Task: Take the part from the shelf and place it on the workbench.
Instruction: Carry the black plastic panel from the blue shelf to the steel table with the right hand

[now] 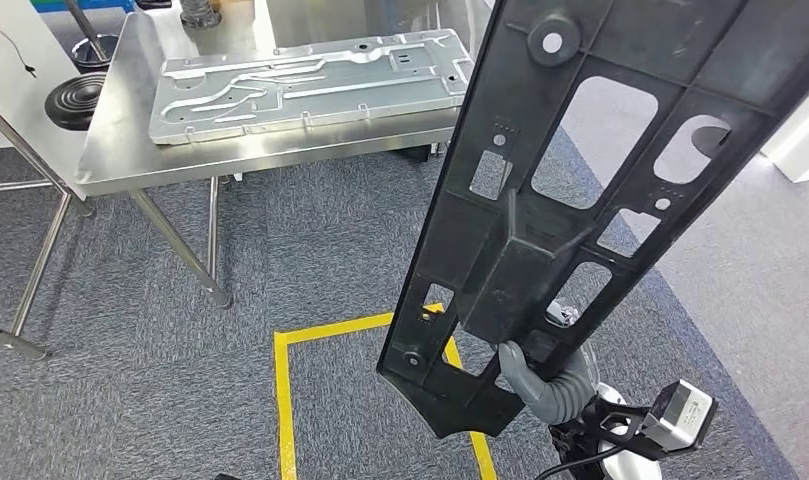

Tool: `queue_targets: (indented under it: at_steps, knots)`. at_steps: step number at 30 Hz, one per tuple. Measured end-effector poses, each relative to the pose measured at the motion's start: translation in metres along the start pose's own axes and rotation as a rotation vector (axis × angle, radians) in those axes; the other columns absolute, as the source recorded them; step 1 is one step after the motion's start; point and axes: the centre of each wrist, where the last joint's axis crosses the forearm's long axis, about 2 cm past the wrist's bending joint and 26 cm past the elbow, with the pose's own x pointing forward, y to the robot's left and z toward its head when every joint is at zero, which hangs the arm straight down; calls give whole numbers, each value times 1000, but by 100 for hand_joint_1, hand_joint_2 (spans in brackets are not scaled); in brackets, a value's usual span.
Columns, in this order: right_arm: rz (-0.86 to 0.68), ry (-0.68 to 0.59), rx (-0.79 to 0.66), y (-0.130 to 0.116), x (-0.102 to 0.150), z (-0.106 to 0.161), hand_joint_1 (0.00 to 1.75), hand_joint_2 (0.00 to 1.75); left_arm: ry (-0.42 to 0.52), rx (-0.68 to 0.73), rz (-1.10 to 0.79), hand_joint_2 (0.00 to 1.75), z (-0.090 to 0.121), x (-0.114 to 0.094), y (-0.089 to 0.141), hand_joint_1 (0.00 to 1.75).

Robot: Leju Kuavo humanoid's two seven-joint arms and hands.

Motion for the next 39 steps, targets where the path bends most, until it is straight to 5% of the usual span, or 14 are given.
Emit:
queue_targets:
  at_steps: [39]
  knots:
    - [14, 17, -21, 9, 4, 10, 175, 175, 3, 6, -15, 175, 0, -1, -2, 0]
